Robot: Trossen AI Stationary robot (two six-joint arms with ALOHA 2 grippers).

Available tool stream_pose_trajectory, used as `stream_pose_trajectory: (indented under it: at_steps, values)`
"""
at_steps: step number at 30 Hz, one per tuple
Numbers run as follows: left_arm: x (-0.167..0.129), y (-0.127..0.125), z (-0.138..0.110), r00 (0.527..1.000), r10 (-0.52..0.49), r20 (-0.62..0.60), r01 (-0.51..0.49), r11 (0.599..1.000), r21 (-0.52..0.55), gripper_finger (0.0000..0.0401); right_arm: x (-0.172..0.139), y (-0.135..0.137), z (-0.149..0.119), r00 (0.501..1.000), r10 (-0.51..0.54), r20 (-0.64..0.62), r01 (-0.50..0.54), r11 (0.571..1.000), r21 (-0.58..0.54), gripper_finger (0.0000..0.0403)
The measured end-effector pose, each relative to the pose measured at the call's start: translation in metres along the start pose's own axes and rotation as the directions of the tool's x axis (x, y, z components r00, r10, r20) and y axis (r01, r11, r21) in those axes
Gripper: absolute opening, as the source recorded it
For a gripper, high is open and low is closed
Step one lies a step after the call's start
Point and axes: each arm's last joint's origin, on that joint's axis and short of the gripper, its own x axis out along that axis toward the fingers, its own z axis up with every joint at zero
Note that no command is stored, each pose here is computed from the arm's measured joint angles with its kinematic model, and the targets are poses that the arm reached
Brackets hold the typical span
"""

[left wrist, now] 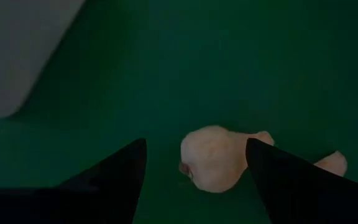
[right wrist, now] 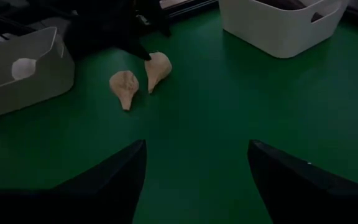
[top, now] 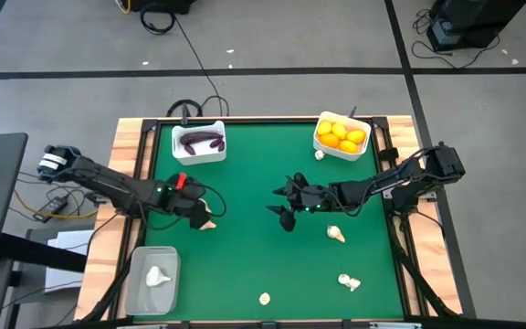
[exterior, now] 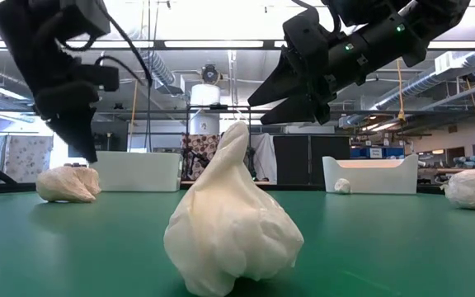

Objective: Sort produce into baskets
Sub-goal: Put the middle left white garlic into the gray bin

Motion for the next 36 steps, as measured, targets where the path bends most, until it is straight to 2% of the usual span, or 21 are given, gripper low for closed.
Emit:
stream_pose_trajectory:
  at_steps: [10, 17, 19, 22, 25, 29, 33, 36]
  values:
    - [0.022, 0.007, -0.009, 0.996, -0.076, -0.041, 0.073, 0.994, -0.078, 0.0271, 0.000, 0.000, 0.000, 1.000, 0.000, 0.000, 0.000, 1.000, 0.000, 0.0290]
    - [0.028, 0.012, -0.011, 0.996, -0.062, -0.058, 0.056, 0.994, -0.097, 0.0183, 0.000, 0.000, 0.000, 1.000, -0.001, -0.002, 0.001, 1.000, -0.001, 0.0290]
    - [0.026, 0.013, -0.009, 0.996, -0.051, -0.069, 0.046, 0.996, -0.075, 0.0160, 0.000, 0.000, 0.000, 1.000, -0.001, -0.003, 0.001, 1.000, -0.001, 0.0290]
    - [0.017, 0.013, -0.002, 0.994, -0.028, -0.101, 0.025, 0.999, -0.032, 0.0144, 0.000, 0.000, -0.001, 1.000, -0.004, -0.010, 0.004, 1.000, -0.004, 0.0290]
    - [0.000, 0.015, 0.008, 0.988, 0.022, -0.152, -0.021, 1.000, 0.007, 0.0144, 0.000, -0.001, -0.002, 1.000, -0.008, -0.016, 0.008, 1.000, -0.006, 0.0290]
    - [-0.028, 0.016, 0.028, 0.987, 0.085, -0.135, -0.079, 0.996, 0.049, 0.0147, 0.000, -0.001, -0.002, 1.000, -0.010, -0.020, 0.010, 1.000, -0.007, 0.0290]
    - [-0.057, 0.016, 0.050, 0.992, 0.071, -0.105, -0.061, 0.993, 0.096, 0.0147, 0.000, -0.001, -0.002, 1.000, -0.012, -0.024, 0.012, 1.000, -0.008, 0.0290]
    - [-0.077, 0.013, 0.057, 0.990, 0.006, -0.141, 0.019, 0.984, 0.176, 0.0147, 0.000, -0.001, -0.002, 1.000, -0.006, -0.027, 0.005, 1.000, -0.027, 0.0290]
